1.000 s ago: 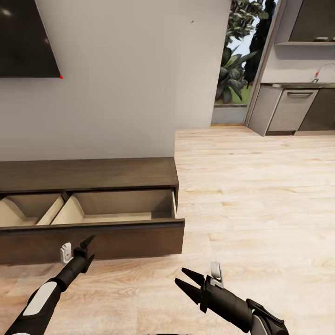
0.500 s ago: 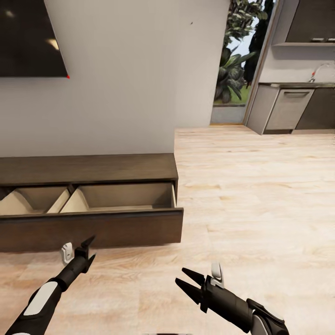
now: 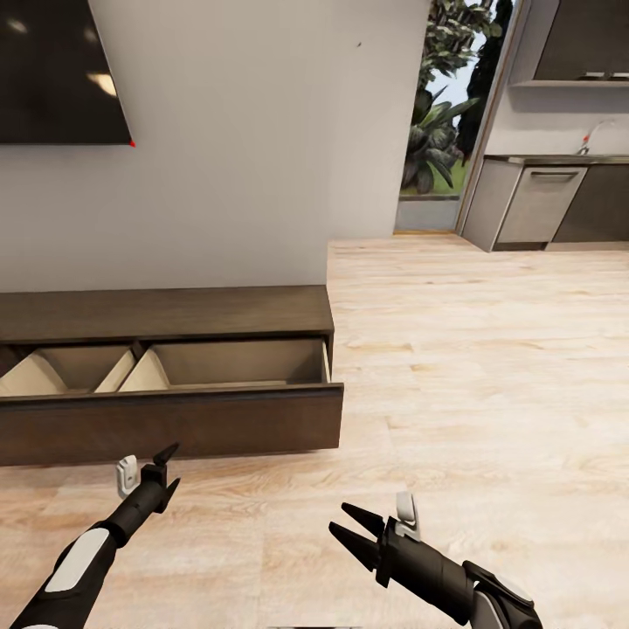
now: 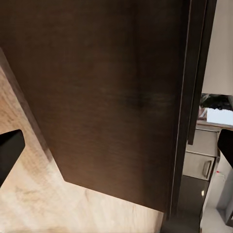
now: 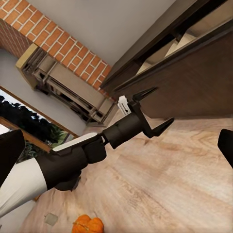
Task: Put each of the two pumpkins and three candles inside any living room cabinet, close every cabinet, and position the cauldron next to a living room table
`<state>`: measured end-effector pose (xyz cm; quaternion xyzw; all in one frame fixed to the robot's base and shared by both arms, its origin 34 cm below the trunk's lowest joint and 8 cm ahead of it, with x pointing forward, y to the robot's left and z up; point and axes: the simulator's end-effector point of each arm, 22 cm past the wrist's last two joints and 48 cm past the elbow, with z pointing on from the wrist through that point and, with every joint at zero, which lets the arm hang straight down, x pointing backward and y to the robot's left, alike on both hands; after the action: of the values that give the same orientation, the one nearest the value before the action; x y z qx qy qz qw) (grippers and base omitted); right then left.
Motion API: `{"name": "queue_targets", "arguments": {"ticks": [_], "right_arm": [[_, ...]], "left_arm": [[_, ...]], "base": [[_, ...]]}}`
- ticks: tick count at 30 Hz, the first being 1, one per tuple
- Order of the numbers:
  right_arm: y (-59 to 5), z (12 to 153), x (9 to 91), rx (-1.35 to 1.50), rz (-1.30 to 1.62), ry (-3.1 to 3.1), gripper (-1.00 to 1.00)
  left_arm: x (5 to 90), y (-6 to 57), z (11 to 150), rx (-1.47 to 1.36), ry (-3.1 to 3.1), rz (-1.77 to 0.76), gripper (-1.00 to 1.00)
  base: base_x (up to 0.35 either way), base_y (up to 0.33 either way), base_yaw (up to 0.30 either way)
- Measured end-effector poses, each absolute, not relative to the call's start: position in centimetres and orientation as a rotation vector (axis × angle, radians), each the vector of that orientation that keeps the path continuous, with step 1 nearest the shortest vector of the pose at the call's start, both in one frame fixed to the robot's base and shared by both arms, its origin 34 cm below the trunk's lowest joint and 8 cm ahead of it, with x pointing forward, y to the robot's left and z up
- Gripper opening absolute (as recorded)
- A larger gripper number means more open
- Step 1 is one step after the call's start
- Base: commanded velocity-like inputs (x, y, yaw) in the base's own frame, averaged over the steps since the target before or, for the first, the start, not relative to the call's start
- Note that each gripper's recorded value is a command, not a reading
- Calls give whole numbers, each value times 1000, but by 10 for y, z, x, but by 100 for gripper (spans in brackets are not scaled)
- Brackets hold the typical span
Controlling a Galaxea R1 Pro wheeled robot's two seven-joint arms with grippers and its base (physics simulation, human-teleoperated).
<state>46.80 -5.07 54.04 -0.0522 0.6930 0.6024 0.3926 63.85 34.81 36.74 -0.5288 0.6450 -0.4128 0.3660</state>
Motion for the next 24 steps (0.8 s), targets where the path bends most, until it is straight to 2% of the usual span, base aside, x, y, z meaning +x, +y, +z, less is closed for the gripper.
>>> {"name": "queue_targets", "arguments": {"ticks": [24], "right_arm": [[-50, 542, 468, -140, 1514, 1761, 100]], "left_arm": [[640, 348, 375, -1351, 1649, -1069, 100]], "base": [[0, 0, 0]]}}
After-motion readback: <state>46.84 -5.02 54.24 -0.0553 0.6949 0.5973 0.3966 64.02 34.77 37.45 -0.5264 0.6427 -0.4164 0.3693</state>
